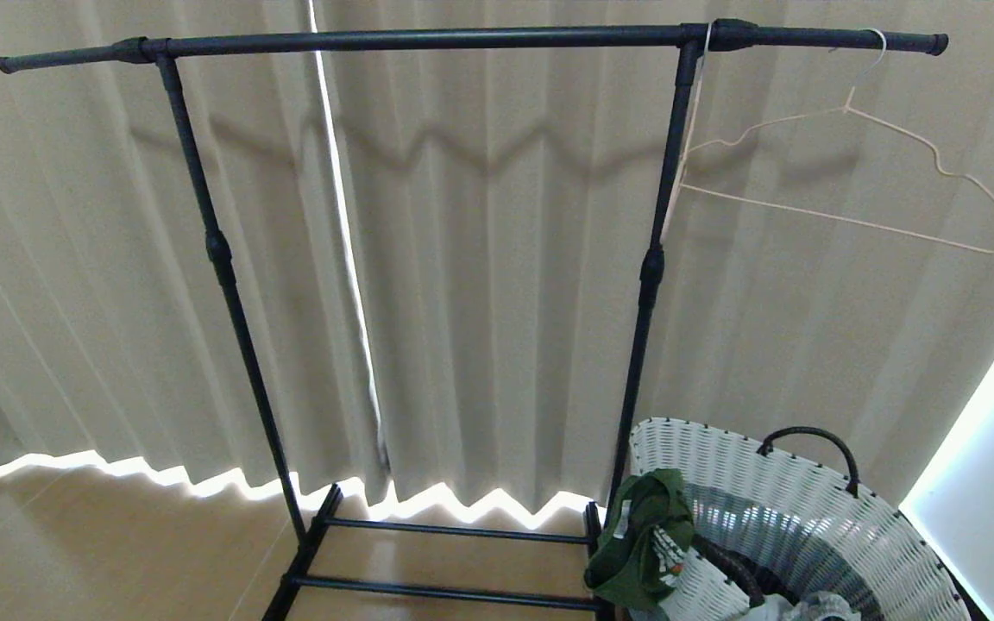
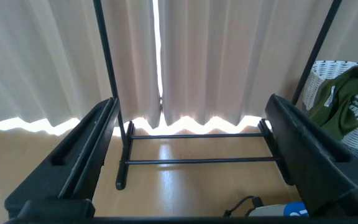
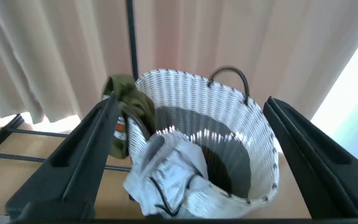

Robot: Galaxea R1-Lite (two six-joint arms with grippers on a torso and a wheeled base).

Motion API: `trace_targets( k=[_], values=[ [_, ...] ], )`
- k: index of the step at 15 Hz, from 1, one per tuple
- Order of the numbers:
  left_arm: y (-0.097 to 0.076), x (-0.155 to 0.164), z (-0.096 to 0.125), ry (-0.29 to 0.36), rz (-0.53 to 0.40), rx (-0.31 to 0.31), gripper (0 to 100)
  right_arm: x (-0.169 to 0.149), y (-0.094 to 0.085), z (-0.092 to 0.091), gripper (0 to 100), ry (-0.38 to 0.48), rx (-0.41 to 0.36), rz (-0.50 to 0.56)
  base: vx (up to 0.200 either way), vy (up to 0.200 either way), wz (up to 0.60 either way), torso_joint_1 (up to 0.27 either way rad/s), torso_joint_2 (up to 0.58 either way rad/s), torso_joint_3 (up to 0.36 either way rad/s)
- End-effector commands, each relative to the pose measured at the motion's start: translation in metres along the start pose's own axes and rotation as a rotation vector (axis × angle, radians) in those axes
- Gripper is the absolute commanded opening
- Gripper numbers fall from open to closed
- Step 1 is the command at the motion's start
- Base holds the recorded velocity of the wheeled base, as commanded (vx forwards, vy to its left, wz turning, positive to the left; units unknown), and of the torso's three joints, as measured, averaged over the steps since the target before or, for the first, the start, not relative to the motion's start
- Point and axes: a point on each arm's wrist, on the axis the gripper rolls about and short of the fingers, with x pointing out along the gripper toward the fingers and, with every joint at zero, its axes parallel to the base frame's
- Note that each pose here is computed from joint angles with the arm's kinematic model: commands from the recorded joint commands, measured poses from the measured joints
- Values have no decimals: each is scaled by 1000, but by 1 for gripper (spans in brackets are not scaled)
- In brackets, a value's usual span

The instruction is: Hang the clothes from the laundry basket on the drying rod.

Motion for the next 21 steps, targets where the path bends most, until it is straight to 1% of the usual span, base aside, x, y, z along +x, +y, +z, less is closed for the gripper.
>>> trace_targets(
  k=[1,3,6,8,9,10,11,12,13,14,15,16,17,18,20,21],
  values=[
    [0,0,0,-1,1,0,100,0,0,0,100,0,-2,1,0,0,0,0,0,0],
    [0,0,0,-1,1,-2,100,0,0,0,100,3,-19,4,0,0,0,0,0,0],
    [0,0,0,0,1,0,100,0,0,0,100,2,-23,11,200,0,0,-4,4,2],
    [0,0,0,0,1,1,100,-3,0,5,100,-6,-43,14,0,0,0,0,0,0],
    [0,0,0,0,1,1,100,-2,0,8,100,12,-94,20,0,0,0,0,0,0],
    [0,0,0,0,1,1,100,-1,0,20,100,55,-172,30,0,0,0,0,0,0],
    [0,0,0,0,1,1,100,4,0,22,100,124,-214,41,0,0,0,0,0,0],
    [0,0,0,0,1,1,100,12,0,26,100,212,-285,57,0,0,0,0,0,0],
    [0,0,0,0,1,1,100,19,1,28,100,277,-328,68,0,0,0,0,0,0],
    [0,0,0,0,1,1,100,41,1,35,100,458,-381,98,0,0,0,0,0,0],
    [0,0,0,0,1,1,100,49,2,36,100,519,-401,114,0,0,0,0,0,0],
    [0,0,0,-1,1,2,100,69,3,31,100,699,-466,166,0,0,0,0,0,0],
    [0,0,0,-1,1,2,100,76,3,28,100,759,-484,181,0,0,0,0,0,0],
    [0,0,0,-1,1,2,100,94,3,23,100,875,-535,219,0,0,0,0,0,0],
    [0,0,0,-1,1,0,100,114,4,16,100,929,-569,252,0,0,0,0,0,0],
    [0,0,0,-1,1,0,100,128,5,9,100,969,-589,276,0,0,0,0,0,0]
  ],
)
